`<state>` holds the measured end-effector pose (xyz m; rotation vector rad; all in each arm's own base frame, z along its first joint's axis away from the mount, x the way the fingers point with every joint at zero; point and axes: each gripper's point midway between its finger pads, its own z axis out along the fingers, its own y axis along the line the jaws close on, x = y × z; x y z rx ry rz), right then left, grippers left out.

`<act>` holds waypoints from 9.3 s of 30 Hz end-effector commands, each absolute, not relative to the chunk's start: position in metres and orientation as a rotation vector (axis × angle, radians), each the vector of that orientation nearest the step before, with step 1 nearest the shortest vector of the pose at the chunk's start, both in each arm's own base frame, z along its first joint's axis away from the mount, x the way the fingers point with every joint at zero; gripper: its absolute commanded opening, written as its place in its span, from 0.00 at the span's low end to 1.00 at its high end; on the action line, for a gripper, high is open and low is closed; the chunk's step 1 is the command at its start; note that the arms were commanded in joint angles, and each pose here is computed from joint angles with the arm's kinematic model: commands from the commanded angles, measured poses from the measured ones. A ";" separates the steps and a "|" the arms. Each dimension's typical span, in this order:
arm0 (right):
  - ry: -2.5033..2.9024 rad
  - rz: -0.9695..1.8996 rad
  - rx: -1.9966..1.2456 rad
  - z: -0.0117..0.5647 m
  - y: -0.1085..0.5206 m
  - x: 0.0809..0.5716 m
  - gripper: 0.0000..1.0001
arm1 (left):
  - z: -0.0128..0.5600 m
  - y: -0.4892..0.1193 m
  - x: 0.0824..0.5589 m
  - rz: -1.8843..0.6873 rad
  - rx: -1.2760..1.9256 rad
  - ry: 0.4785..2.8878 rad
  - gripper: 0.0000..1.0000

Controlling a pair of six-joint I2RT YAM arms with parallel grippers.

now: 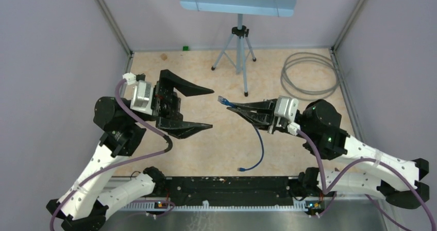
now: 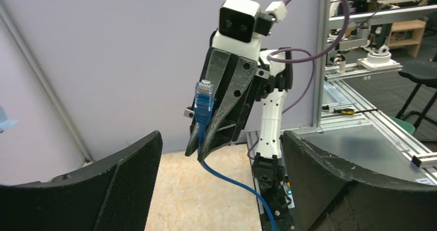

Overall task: Insert the plug into the switch port
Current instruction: Pick up the connector from the center of the board, then insert the connector into the switch port.

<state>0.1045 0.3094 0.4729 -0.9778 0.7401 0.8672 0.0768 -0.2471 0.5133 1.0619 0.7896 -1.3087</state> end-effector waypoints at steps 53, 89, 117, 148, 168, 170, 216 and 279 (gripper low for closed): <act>0.682 1.061 -1.024 0.475 0.328 0.077 0.44 | 0.500 -0.255 0.092 -1.251 1.096 0.839 0.00; 1.005 0.971 -0.814 0.442 0.345 0.138 0.00 | 0.495 -0.233 0.199 -0.936 0.602 1.276 0.99; 1.603 0.714 -0.762 0.324 0.297 0.196 0.00 | 0.131 0.045 0.485 -0.271 -0.378 2.270 0.97; 1.591 0.774 -0.806 0.312 0.300 0.184 0.00 | 0.067 0.006 0.392 -0.409 -0.414 2.486 0.87; 1.622 0.745 -0.803 0.305 0.295 0.186 0.00 | 0.032 -0.089 0.376 -0.365 -0.021 2.625 0.74; 1.624 0.743 -0.800 0.304 0.294 0.185 0.00 | 0.031 -0.087 0.375 -0.338 -0.016 2.627 0.76; 1.530 0.769 -0.480 0.361 0.233 0.179 0.00 | 0.006 -0.209 0.306 -0.913 0.395 2.550 0.81; 2.008 0.560 -0.568 0.070 0.310 0.227 0.00 | 0.050 -0.184 0.347 -0.724 0.181 2.265 0.99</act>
